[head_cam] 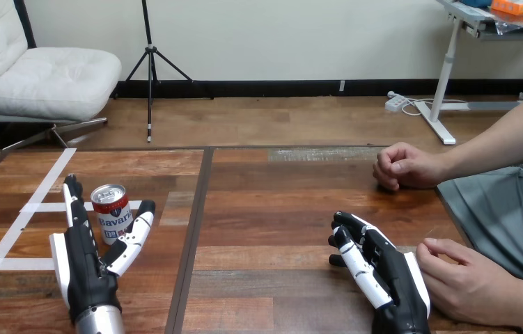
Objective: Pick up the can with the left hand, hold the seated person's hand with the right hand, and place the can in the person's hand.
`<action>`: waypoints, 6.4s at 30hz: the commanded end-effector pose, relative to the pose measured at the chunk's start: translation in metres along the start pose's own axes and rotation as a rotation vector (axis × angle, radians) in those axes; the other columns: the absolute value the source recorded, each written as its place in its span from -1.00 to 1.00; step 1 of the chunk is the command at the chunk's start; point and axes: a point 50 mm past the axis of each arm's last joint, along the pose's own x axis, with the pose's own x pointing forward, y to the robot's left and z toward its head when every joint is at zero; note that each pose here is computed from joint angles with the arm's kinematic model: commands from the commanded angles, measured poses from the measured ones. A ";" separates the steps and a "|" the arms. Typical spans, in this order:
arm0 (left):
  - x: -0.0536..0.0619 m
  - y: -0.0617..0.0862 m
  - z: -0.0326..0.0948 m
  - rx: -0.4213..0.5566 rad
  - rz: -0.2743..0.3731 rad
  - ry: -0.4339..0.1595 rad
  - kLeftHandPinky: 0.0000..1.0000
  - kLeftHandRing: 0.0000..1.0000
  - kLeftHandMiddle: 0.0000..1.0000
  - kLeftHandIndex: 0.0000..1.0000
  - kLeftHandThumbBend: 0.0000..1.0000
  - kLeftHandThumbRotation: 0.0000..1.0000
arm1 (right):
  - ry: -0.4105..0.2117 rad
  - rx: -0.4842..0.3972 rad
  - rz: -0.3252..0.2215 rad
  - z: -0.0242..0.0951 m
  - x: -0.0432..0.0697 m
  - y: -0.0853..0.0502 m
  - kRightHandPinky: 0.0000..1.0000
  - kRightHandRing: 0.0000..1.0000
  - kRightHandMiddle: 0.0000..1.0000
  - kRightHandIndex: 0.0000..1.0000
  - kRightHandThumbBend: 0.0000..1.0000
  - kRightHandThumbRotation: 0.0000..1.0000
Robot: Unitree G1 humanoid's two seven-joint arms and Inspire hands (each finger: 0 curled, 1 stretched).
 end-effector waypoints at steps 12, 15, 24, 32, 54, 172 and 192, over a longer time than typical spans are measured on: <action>0.024 -0.006 0.014 0.048 -0.026 -0.042 0.99 0.97 1.00 1.00 0.18 -0.67 | -0.062 0.023 0.015 0.015 0.012 0.006 0.38 0.55 0.62 0.55 0.08 0.09; 0.026 -0.006 0.013 0.061 -0.026 -0.033 0.98 0.95 1.00 1.00 0.19 -0.69 | -0.058 0.022 0.014 0.015 0.011 0.006 0.38 0.55 0.62 0.55 0.09 0.09; 0.030 -0.006 0.011 0.083 -0.029 -0.016 0.96 0.94 0.98 1.00 0.19 -0.67 | -0.065 0.031 0.014 0.016 0.011 0.006 0.39 0.55 0.62 0.55 0.11 0.10; 0.035 -0.006 0.011 0.096 -0.021 0.003 0.97 0.94 0.96 1.00 0.19 -0.67 | -0.061 0.021 0.017 0.015 0.010 0.005 0.39 0.55 0.63 0.55 0.13 0.11; 0.042 -0.006 0.012 0.107 0.002 0.010 0.93 0.89 0.91 0.94 0.20 -0.71 | -0.057 0.010 0.022 0.014 0.009 0.006 0.39 0.57 0.64 0.56 0.13 0.19; 0.063 -0.018 0.017 0.118 0.003 0.079 0.54 0.68 0.72 0.74 0.26 -0.90 | -0.238 -0.034 0.147 0.045 -0.019 0.030 0.28 0.53 0.62 0.55 0.01 0.13; 0.063 -0.018 0.015 0.117 0.005 0.088 0.56 0.67 0.69 0.70 0.28 -0.96 | -0.342 -0.078 0.169 0.061 -0.028 0.035 0.42 0.59 0.66 0.58 -0.09 0.09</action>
